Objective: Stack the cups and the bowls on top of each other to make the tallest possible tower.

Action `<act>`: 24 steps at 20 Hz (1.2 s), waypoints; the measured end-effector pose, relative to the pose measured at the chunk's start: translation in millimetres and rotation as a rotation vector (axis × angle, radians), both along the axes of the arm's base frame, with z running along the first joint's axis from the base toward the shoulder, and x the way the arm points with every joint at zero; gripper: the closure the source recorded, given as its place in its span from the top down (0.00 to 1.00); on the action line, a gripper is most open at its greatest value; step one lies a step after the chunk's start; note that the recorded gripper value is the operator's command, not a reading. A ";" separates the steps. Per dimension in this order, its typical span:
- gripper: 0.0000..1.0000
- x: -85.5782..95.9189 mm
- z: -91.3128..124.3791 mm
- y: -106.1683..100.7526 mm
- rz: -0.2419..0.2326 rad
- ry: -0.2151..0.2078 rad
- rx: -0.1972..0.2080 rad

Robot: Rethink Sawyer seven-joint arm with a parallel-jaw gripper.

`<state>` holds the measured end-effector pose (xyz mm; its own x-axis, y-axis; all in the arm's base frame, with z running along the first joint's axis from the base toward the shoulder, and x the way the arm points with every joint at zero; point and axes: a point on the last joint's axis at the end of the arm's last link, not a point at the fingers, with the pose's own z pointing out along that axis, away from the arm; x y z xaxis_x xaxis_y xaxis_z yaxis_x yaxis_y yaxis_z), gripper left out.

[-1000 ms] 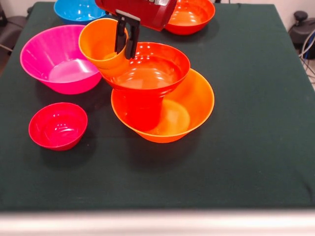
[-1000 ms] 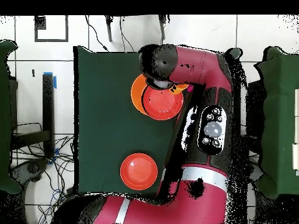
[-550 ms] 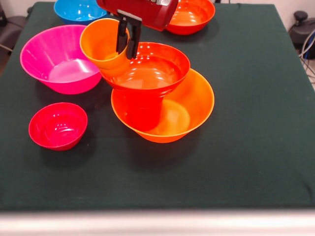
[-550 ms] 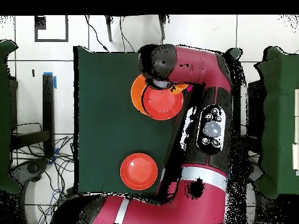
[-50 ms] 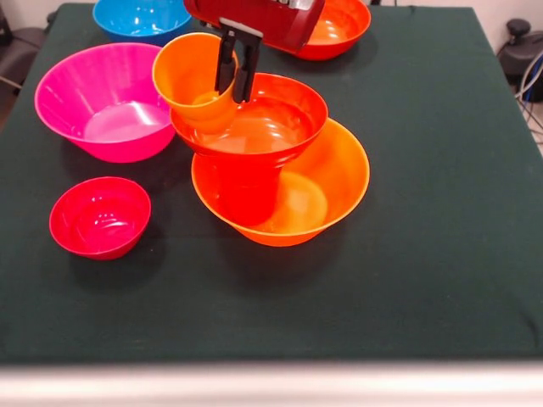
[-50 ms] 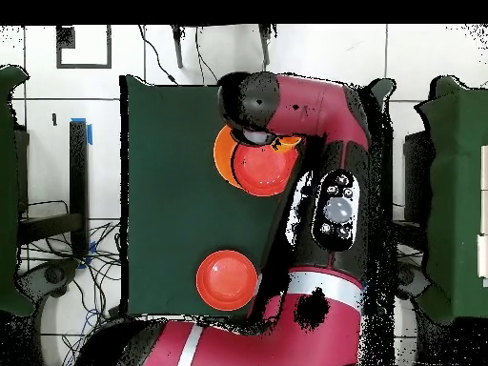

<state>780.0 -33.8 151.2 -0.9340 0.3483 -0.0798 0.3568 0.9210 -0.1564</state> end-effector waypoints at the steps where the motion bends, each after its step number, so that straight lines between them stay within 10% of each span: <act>1: 0.00 0.0 0.0 0.8 0.001 0.000 0.000; 24: 0.00 -3.3 -3.5 10.9 -0.003 0.010 0.018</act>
